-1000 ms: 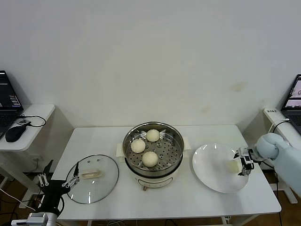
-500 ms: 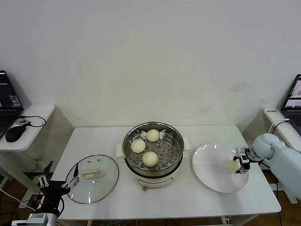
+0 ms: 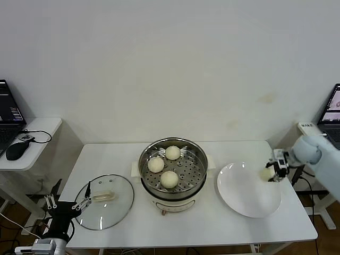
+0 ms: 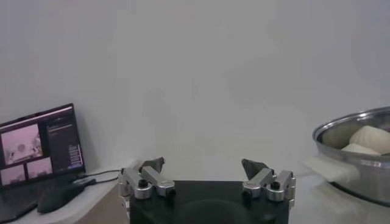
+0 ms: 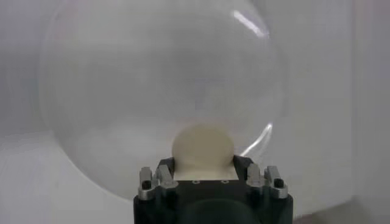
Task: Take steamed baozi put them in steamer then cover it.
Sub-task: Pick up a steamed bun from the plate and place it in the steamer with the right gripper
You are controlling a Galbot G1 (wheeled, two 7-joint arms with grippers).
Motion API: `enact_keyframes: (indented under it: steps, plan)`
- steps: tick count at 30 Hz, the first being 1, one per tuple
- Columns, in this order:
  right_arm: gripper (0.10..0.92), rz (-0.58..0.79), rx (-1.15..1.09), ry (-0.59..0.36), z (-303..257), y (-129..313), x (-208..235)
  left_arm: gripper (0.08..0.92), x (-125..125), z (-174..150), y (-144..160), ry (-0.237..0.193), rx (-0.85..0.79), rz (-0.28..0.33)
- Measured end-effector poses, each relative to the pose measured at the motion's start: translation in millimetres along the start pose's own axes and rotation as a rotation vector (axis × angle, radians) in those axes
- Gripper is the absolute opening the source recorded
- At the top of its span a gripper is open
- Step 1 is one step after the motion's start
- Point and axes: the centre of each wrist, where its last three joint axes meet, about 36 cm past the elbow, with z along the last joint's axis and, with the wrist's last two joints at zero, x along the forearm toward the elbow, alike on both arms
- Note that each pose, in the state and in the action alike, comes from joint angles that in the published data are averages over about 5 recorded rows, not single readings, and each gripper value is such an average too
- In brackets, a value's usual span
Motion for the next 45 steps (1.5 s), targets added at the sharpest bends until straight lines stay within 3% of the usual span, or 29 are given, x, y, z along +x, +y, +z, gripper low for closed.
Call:
enact_keyframes:
  steps: [9,16,28,45]
  plan:
    - [0.623,0.079,0.072,-0.154,-97.3,-30.5,80.9,0.823,-2.1,-4.5,-2.7,-0.016,0.005,0.005]
    - [0.628,0.045,0.105,-0.254,-180.7,-30.3,93.4,0.823,-1.8,-5.8,-3.5,-0.024,0.001,-0.003]
    - [0.628,-0.026,0.099,-0.238,-270.9,-10.7,51.6,0.823,-1.1,-8.7,-4.6,-0.034,0.009,-0.015]
    - [0.628,-0.047,0.053,-0.150,-300.1,2.3,-19.5,0.823,-4.0,-3.6,-2.3,-0.029,0.007,-0.021]
